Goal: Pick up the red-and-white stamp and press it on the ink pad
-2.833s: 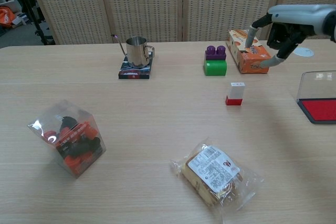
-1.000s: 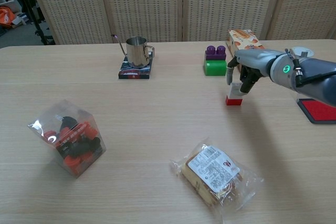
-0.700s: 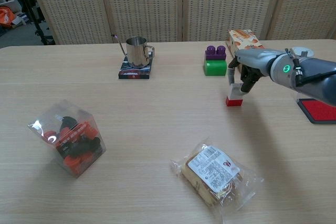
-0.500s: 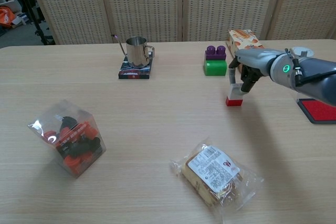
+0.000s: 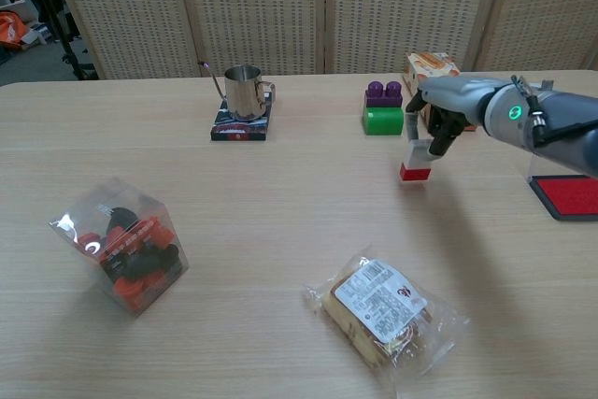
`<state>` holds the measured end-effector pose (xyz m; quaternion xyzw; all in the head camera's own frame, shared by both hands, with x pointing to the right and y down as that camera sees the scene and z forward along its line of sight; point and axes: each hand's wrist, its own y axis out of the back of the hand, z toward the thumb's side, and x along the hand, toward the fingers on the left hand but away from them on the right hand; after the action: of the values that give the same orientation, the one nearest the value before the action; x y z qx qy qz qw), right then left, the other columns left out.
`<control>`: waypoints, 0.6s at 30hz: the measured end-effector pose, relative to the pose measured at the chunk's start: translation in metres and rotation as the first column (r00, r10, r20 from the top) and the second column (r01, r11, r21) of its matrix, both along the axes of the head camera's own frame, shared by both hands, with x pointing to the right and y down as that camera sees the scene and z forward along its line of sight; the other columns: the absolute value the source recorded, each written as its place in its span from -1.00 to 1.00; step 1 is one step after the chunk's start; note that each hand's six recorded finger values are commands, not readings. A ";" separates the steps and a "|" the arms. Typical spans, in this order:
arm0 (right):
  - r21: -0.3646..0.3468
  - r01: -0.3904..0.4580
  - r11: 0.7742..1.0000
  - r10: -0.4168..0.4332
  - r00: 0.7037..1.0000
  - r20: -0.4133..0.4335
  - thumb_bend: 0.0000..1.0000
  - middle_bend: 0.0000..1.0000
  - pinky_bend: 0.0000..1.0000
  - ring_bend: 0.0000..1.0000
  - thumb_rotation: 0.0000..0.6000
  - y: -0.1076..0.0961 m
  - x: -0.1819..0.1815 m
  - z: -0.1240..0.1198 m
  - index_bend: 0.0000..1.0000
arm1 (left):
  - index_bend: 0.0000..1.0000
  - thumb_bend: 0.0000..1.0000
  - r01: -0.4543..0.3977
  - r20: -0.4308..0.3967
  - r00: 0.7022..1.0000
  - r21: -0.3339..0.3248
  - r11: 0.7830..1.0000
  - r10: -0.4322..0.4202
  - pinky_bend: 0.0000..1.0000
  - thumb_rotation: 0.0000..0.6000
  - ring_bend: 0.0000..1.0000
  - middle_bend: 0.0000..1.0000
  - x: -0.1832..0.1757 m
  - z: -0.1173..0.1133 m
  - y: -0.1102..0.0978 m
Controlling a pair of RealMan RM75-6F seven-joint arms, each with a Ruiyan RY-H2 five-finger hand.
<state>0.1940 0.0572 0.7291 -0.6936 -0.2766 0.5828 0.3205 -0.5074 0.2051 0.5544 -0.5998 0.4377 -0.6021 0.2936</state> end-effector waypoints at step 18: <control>0.053 0.002 0.999 -0.001 1.000 -0.020 -0.04 0.87 1.00 0.98 1.00 0.005 0.100 -0.062 0.15 | -1.00 -0.75 -0.024 -0.002 1.000 -0.001 1.000 0.024 -1.00 1.00 -1.00 -1.00 0.005 0.000 0.003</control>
<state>0.2943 0.0618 0.6667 -0.6792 -0.2881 0.5820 0.3421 -0.5021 0.2084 0.5543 -0.6058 0.4304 -0.5982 0.2998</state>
